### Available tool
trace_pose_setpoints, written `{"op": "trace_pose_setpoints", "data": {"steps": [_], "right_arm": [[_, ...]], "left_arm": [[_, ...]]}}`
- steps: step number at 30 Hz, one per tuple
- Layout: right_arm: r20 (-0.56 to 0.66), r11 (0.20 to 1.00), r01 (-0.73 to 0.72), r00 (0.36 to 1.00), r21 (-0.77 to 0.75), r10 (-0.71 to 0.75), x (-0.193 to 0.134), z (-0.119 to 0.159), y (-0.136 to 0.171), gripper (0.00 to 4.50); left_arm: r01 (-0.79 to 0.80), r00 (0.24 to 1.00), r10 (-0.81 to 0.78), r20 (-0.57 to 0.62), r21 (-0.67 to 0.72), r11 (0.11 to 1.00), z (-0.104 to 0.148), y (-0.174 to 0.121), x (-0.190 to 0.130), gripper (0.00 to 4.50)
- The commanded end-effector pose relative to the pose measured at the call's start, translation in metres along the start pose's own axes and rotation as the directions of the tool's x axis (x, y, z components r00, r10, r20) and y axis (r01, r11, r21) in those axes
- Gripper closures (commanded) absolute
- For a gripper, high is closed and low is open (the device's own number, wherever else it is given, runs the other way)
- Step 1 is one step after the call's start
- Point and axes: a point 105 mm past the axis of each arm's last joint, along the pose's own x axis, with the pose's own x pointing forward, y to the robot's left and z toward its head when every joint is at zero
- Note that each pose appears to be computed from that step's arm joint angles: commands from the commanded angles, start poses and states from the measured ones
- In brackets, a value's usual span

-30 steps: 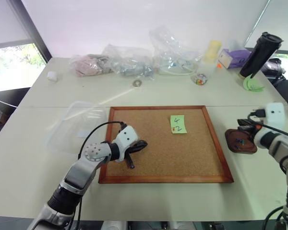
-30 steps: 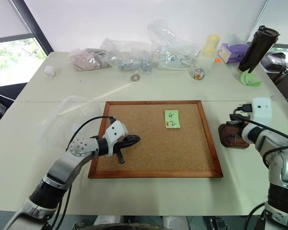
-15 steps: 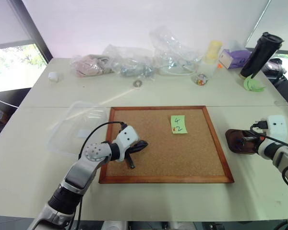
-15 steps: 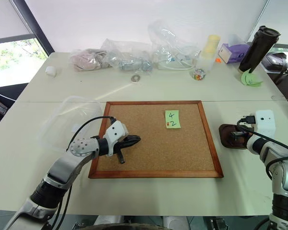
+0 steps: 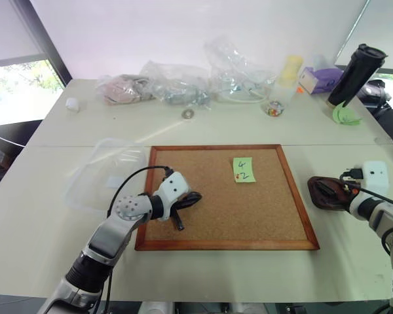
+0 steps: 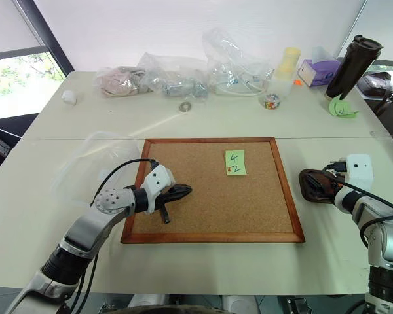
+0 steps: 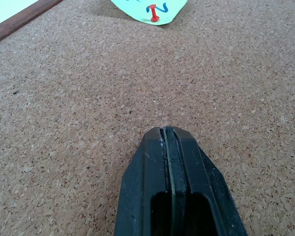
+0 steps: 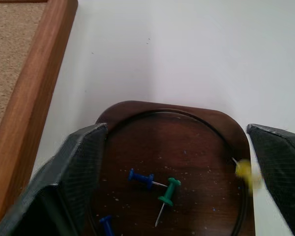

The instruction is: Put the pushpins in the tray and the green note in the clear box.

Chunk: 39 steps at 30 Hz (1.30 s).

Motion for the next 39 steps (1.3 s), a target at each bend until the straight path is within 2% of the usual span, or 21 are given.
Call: {"op": "trace_pose_setpoints", "data": {"steps": [1,6,12,15,19,22,26,31,39], "right_arm": [[0.044,1.0,-0.012,0.999,0.015,0.011,-0.001,0.01,0.002,0.03],[0.034,0.998,-0.035,0.999,0.046,0.033,-0.001,0.003,0.009,0.03],[0.155,0.996,-0.081,0.985,0.043,0.074,-0.006,0.038,0.018,0.03],[0.216,0.982,-0.19,0.959,0.009,0.184,-0.012,0.062,0.043,0.03],[0.201,0.93,-0.36,0.909,-0.068,0.366,-0.02,0.072,0.087,0.03],[0.112,0.856,-0.489,0.853,-0.165,0.509,-0.021,0.063,0.133,0.03],[0.052,0.826,-0.53,0.835,-0.19,0.548,-0.009,0.049,0.165,0.03],[0.034,0.818,-0.531,0.834,-0.22,0.551,0.007,0.041,0.184,0.03],[0.028,0.817,-0.524,0.838,-0.239,0.546,0.024,0.033,0.195,0.03]], "left_arm": [[0.04,0.992,-0.048,-0.116,-0.074,0.996,-0.035,-0.013,0.001,4.5],[0.041,0.992,-0.049,-0.116,-0.071,0.997,-0.035,-0.013,0.001,4.5],[0.04,0.992,-0.049,-0.117,-0.074,0.996,-0.035,-0.013,0.001,4.5],[0.043,0.992,-0.052,-0.116,-0.074,0.996,-0.035,-0.013,0.001,4.5],[0.044,0.992,-0.052,-0.115,-0.076,0.996,-0.035,-0.013,0.002,4.5],[0.043,0.992,-0.051,-0.113,-0.078,0.996,-0.034,-0.013,0.003,4.5],[0.041,0.993,-0.05,-0.111,-0.079,0.996,-0.033,-0.013,0.004,4.5],[0.033,0.993,-0.042,-0.11,-0.081,0.996,-0.033,-0.013,0.003,4.5],[0.018,0.994,-0.027,-0.11,-0.087,0.996,-0.033,-0.014,0.001,4.5]]}}
